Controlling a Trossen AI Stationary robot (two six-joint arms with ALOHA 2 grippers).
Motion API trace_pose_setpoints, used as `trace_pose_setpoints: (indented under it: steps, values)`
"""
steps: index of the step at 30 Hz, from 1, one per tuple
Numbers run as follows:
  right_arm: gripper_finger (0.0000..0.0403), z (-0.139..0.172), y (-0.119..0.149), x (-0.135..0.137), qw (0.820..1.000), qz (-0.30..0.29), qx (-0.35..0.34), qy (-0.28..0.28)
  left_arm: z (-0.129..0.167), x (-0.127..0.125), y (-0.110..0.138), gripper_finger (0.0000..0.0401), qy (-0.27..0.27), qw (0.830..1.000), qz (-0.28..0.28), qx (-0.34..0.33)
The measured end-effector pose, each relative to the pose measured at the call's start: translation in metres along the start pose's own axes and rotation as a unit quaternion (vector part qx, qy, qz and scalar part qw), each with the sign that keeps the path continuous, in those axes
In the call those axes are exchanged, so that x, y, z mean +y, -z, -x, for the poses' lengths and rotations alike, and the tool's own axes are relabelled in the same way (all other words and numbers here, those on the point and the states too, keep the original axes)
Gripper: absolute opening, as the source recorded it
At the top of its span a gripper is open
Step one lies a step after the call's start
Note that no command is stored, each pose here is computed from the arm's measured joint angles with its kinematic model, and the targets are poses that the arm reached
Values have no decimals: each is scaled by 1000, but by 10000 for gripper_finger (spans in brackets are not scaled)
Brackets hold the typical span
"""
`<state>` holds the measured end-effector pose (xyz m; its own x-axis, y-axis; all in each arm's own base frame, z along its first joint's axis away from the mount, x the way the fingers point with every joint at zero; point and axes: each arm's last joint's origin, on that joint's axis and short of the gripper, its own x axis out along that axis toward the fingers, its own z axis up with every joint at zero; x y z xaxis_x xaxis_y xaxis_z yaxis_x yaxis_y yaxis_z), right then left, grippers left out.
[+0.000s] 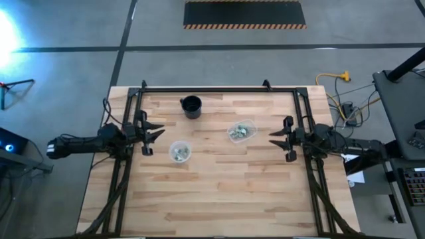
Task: Pick and place items into bin
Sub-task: Return to Home Position
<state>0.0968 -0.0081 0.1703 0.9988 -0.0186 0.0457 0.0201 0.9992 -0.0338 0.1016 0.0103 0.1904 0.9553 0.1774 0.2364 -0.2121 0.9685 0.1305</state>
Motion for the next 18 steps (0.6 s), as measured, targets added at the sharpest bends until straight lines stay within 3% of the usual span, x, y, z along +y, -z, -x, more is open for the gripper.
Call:
trace_pose_setpoints:
  steps: [12, 18]
  values:
    - [113, 0, 0, 7, 999, 8, 2, 52, -1, 0, 2, 66, 1, 1000, 9, 8]
    - [110, -1, 1, 7, 999, 10, 10, 51, 0, 0, 1, 66, 4, 1000, -5, 6]
